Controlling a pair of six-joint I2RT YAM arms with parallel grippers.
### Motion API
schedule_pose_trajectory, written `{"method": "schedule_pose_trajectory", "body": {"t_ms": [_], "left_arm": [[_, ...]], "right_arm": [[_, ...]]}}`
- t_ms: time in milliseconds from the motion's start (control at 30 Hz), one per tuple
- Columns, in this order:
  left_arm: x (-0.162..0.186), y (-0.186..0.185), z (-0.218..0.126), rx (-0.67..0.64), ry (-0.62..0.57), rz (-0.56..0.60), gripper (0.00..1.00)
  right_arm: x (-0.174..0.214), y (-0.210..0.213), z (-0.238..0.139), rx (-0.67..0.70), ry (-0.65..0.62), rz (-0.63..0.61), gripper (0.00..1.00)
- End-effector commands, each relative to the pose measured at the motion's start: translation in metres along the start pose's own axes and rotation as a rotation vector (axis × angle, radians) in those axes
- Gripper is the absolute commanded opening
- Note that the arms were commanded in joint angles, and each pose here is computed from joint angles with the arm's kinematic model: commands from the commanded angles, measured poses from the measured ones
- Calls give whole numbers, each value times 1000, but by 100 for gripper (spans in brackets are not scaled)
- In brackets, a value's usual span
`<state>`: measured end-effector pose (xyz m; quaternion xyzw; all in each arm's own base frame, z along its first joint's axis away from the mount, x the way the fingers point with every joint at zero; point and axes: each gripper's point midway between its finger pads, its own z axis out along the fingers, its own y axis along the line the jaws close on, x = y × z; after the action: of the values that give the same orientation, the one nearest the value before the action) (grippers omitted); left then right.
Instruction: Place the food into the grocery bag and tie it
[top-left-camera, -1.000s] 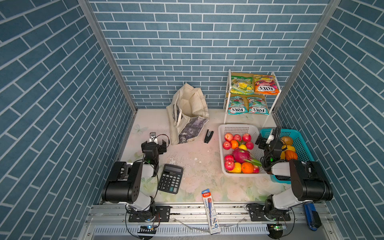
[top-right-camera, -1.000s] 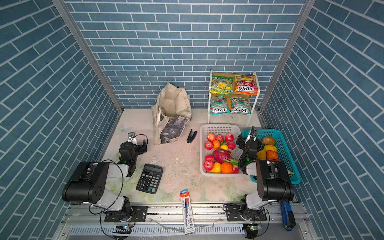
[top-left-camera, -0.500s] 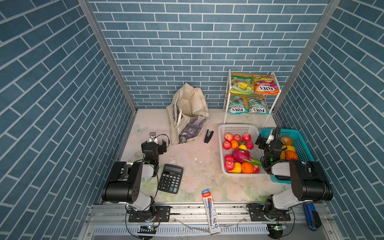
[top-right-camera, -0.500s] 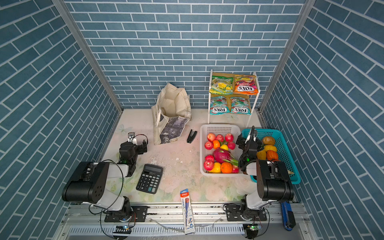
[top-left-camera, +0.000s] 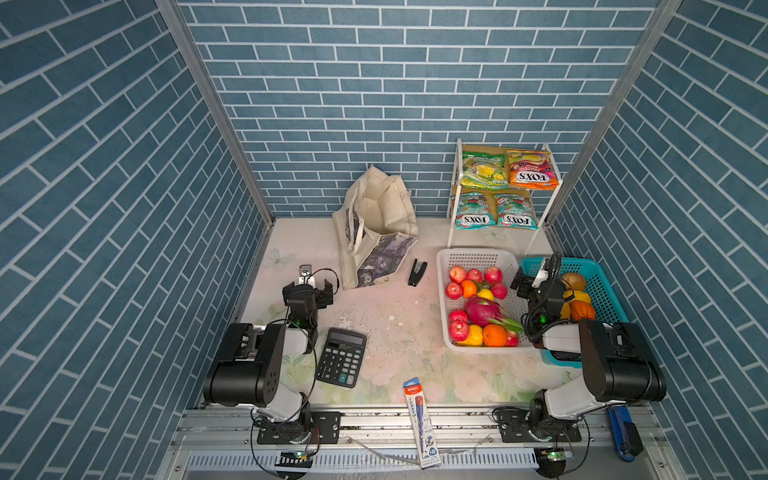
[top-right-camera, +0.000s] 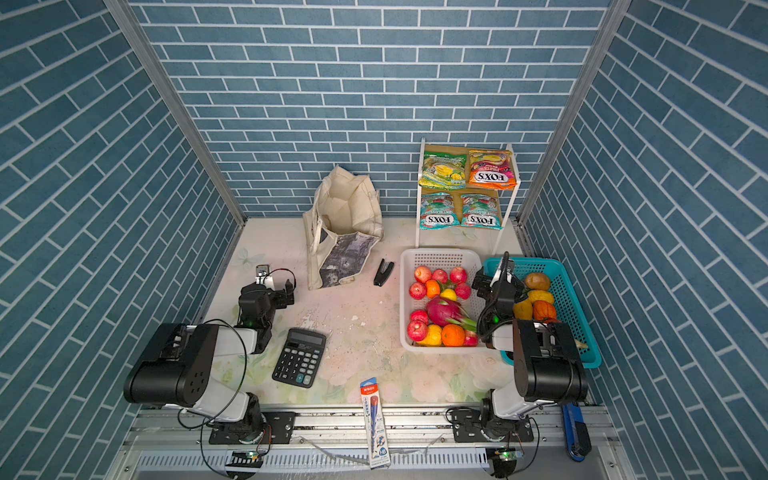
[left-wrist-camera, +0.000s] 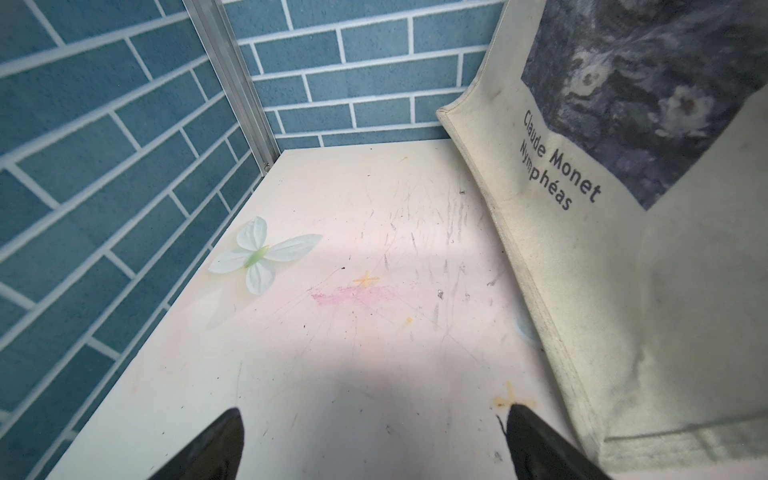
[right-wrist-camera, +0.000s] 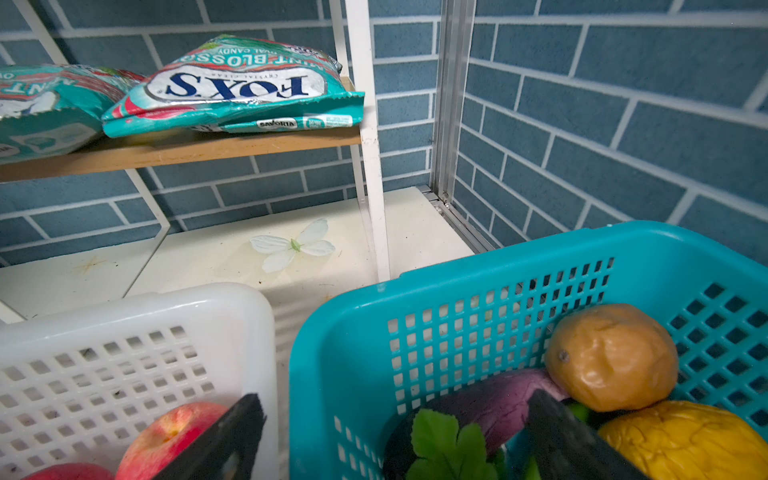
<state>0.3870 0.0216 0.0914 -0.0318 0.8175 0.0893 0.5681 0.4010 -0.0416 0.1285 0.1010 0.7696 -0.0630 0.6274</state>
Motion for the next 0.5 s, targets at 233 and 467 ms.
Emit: {"method": "schedule_pose_trajectory", "body": {"t_ms": [233,467], "left_arm": [[-6,-2,2,6,-12,5,100],[-6,-2,2,6,-11,5,100]], "right_arm": [[38,-3,-3,7,138,-80,99],[39,-2,-3,4,141,-79,99]]}}
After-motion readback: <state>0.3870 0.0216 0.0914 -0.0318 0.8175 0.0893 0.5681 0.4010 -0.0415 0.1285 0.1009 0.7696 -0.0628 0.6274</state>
